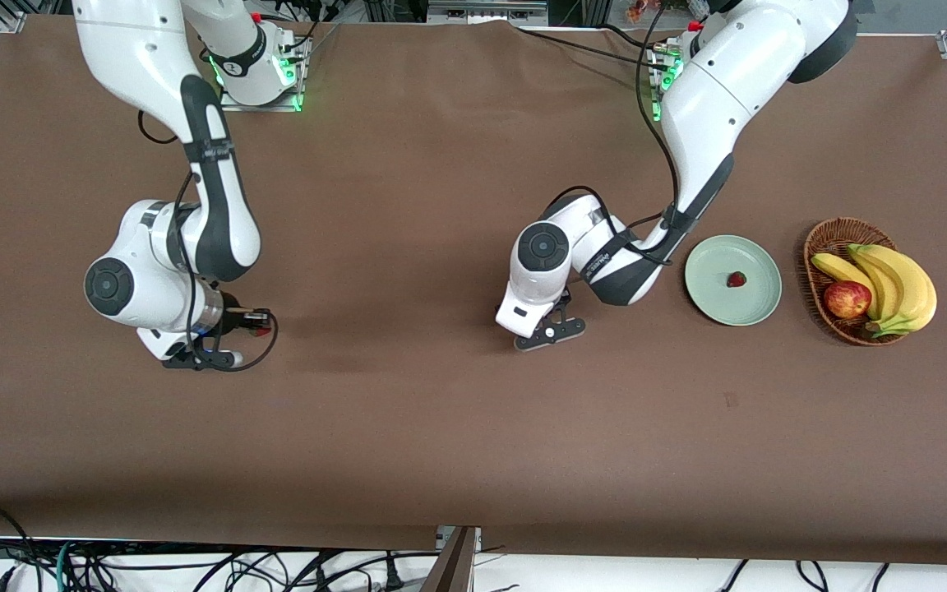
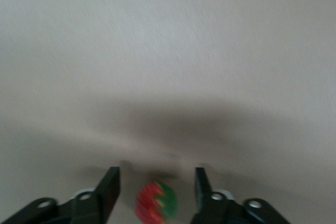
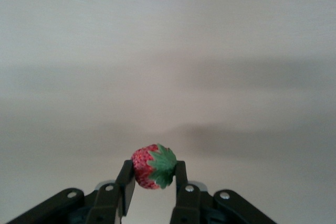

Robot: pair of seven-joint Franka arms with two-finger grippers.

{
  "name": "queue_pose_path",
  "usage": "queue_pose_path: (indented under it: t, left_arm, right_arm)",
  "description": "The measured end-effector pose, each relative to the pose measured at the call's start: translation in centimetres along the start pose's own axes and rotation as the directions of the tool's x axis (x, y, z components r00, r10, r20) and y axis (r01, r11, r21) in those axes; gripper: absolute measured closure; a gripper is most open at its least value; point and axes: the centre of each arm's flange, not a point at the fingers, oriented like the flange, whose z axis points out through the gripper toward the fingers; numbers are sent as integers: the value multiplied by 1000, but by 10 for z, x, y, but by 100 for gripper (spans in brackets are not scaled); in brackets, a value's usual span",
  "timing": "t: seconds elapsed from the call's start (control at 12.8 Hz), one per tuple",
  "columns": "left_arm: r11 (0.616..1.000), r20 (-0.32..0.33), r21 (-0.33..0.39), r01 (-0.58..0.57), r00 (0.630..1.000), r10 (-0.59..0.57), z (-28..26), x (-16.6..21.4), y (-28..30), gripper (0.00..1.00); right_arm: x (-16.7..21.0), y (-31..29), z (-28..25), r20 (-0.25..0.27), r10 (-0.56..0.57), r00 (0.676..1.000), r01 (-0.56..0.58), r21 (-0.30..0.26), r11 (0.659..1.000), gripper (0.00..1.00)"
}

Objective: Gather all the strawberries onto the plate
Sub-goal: 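Carry the strawberry to the plate while the right gripper carries the third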

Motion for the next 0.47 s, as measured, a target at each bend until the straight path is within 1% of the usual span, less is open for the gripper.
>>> queue_pose_path:
  t: [0.16, 0.24, 0.31, 0.47]
  left_arm:
    - [1000, 10, 6, 4, 1000, -4, 4, -11, 5, 9]
    - [1000, 14, 11, 4, 1000, -4, 7, -13, 5, 8]
    - [1000, 18, 18, 5, 1000, -6, 10, -16, 3, 11]
    - [1000, 24, 26, 8, 1000, -9, 15, -18, 1, 36]
  right_arm:
    - [-13, -80, -33, -15, 90, 996, -90, 21, 996, 65]
    - [-24, -115, -39, -20, 130, 991, -130, 24, 991, 65]
    - [-36, -143, -38, -21, 184, 983, -183, 25, 983, 65]
    - [-63, -193, -31, -19, 316, 949, -315, 22, 949, 65]
